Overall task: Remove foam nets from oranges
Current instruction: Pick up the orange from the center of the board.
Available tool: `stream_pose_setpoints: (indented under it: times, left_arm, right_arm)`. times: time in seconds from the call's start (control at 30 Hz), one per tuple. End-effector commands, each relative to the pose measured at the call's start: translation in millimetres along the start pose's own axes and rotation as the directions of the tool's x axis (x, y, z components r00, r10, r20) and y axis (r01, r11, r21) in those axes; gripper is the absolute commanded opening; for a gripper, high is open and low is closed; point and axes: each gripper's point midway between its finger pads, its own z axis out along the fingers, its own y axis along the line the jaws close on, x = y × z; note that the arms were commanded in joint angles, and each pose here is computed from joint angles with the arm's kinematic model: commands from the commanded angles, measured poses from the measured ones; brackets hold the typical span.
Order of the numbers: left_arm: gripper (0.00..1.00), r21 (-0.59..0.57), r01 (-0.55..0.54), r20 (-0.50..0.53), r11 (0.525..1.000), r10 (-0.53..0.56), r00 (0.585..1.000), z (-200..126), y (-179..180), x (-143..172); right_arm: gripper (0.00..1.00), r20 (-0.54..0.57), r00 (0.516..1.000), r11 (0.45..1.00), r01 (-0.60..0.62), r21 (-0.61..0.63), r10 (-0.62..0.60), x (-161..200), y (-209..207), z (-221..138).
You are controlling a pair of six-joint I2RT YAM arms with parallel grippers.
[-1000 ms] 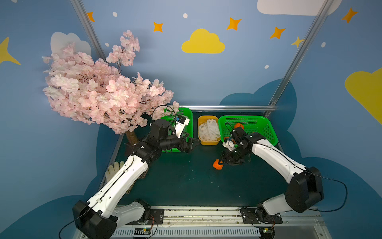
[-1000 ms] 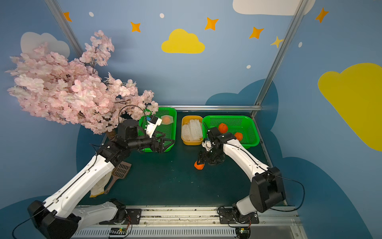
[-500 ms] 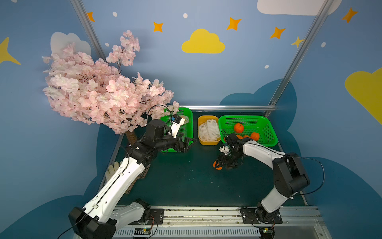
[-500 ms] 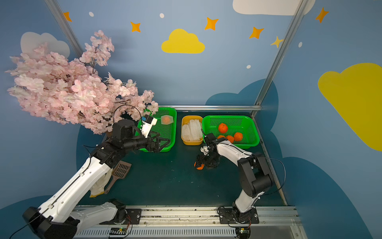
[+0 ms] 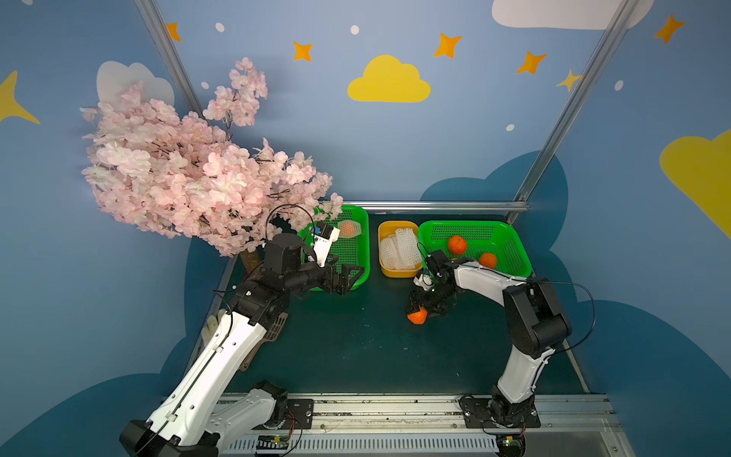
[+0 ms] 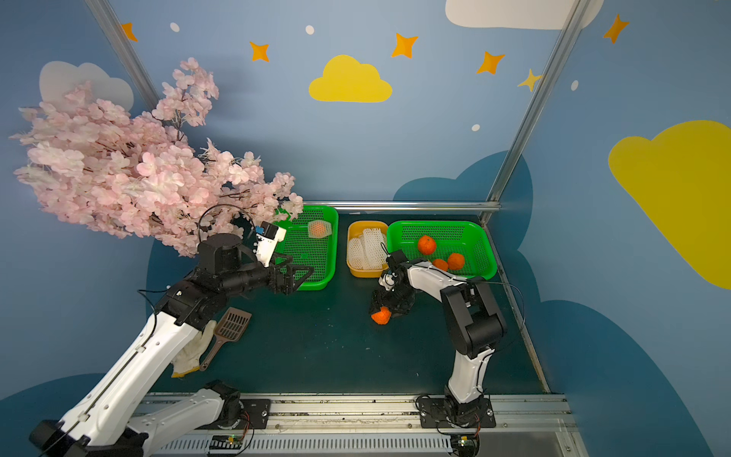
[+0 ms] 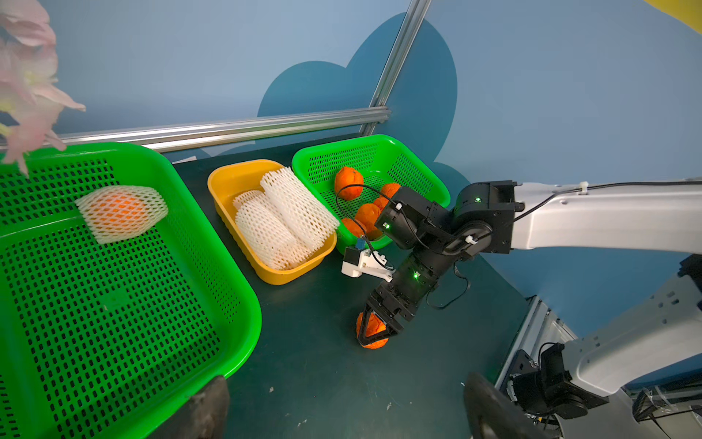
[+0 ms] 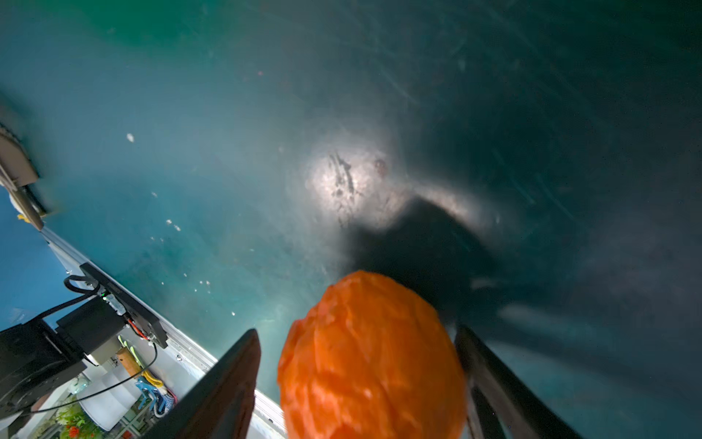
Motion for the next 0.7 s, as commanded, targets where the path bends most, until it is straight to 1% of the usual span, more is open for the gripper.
stream_pose_setpoints:
  times: [0.0, 0.07, 0.17, 0.23, 0.3, 0.37, 0.47, 0.57, 0.67]
  left_arm:
    - [0.95, -0.011, -0.016, -0.001, 1.0, 0.016, 1.0, -5.3, 2.3, 1.0]
    - [0.96, -0.011, -0.018, 0.002, 1.0, 0.018, 1.0, -6.0, 2.5, 0.0]
    - [0.96, -0.017, -0.023, 0.003, 1.0, 0.023, 1.0, -6.4, 4.6, -1.0]
    - [0.96, -0.021, -0.026, 0.0, 0.999, 0.026, 1.0, -5.7, 6.4, -0.9]
    - [0.96, -0.023, -0.027, 0.003, 0.999, 0.027, 1.0, -5.1, 7.9, -1.7]
    - [0.96, -0.021, -0.029, 0.011, 0.999, 0.029, 1.0, -4.0, 9.1, -3.6]
    - [0.97, 0.007, -0.029, 0.02, 1.0, 0.029, 0.999, 0.2, 6.3, -8.4]
    - [0.98, 0.036, -0.012, 0.018, 0.999, 0.011, 1.0, 8.7, 5.3, -12.0]
    - [0.98, 0.06, 0.017, -0.007, 0.998, -0.017, 1.0, 23.7, 7.7, -13.5]
  right_arm:
    - [0.73, 0.008, 1.0, 1.0, -0.002, -0.003, 0.002, -6.4, 1.7, -3.5]
    - [0.68, 0.011, 1.0, 1.0, 0.001, 0.002, -0.001, -6.4, 1.1, -5.6]
    - [0.58, 0.003, 1.0, 1.0, -0.003, 0.006, 0.003, -4.5, 0.6, -9.3]
    - [0.49, 0.018, 1.0, 1.0, -0.006, -0.004, 0.006, -4.9, 2.5, -17.3]
    - [0.45, 0.043, 0.999, 1.0, -0.011, -0.021, 0.012, -6.0, 5.2, -28.4]
    - [0.42, 0.07, 0.997, 0.998, -0.019, -0.054, 0.023, -8.0, 8.8, -43.1]
    - [0.4, 0.126, 0.991, 0.994, -0.032, -0.104, 0.045, -10.6, 14.8, -75.9]
    - [0.4, 0.212, 0.975, 0.992, -0.039, -0.118, 0.063, -14.1, 14.7, -119.1]
    - [0.4, 0.295, 0.95, 0.989, -0.068, -0.133, 0.105, -22.2, 6.3, -162.0]
